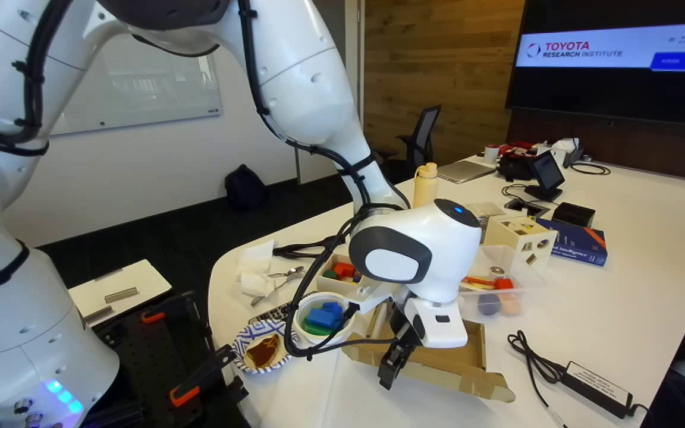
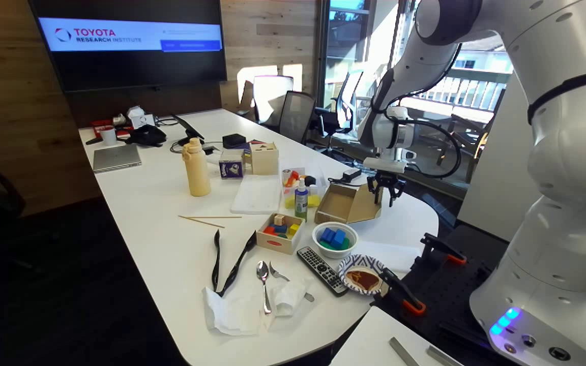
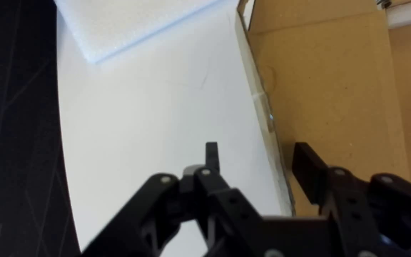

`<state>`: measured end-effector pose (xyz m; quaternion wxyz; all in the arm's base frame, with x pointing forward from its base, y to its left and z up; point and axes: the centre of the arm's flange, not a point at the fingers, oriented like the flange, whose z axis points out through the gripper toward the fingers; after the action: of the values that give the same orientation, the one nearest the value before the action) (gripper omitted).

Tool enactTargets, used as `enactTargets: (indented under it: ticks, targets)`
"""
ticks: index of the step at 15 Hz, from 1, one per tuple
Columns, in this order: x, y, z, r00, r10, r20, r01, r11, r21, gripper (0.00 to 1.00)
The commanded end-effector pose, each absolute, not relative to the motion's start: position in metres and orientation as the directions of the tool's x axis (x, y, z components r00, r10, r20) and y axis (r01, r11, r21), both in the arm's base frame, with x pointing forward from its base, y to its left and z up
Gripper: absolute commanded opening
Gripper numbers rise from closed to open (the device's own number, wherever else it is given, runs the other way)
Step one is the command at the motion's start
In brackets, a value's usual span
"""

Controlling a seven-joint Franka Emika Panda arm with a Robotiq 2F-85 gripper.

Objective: Move the cardboard box to the right

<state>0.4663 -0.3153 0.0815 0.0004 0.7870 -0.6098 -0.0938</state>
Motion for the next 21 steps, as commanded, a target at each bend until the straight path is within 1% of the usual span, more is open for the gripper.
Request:
enactTargets:
  ticks: [1, 2, 4, 5, 10, 13, 17, 21]
  targets:
    - [0.469, -0.319, 0.089, 0.195, -0.972, -0.128, -0.974, -0.208, 0.094, 0.25]
    - [0.466, -0.320, 0.093, 0.195, -0.974, -0.117, -0.974, -0.207, 0.097, 0.19]
    - [0.457, -0.325, 0.099, 0.191, -0.977, -0.095, -0.973, -0.201, 0.111, 0.03]
    - [0.451, -0.328, 0.101, 0.184, -0.979, -0.087, -0.974, -0.194, 0.120, 0.00]
    - [0.409, -0.352, 0.105, 0.109, -0.993, -0.041, -0.980, -0.114, 0.161, 0.01]
    - [0.396, -0.354, 0.106, 0.088, -0.995, -0.042, -0.981, -0.094, 0.172, 0.01]
    - [0.393, -0.340, 0.115, 0.149, -0.986, -0.074, -0.967, -0.161, 0.200, 0.01]
    - [0.392, -0.320, 0.127, 0.251, -0.965, -0.082, -0.923, -0.264, 0.281, 0.01]
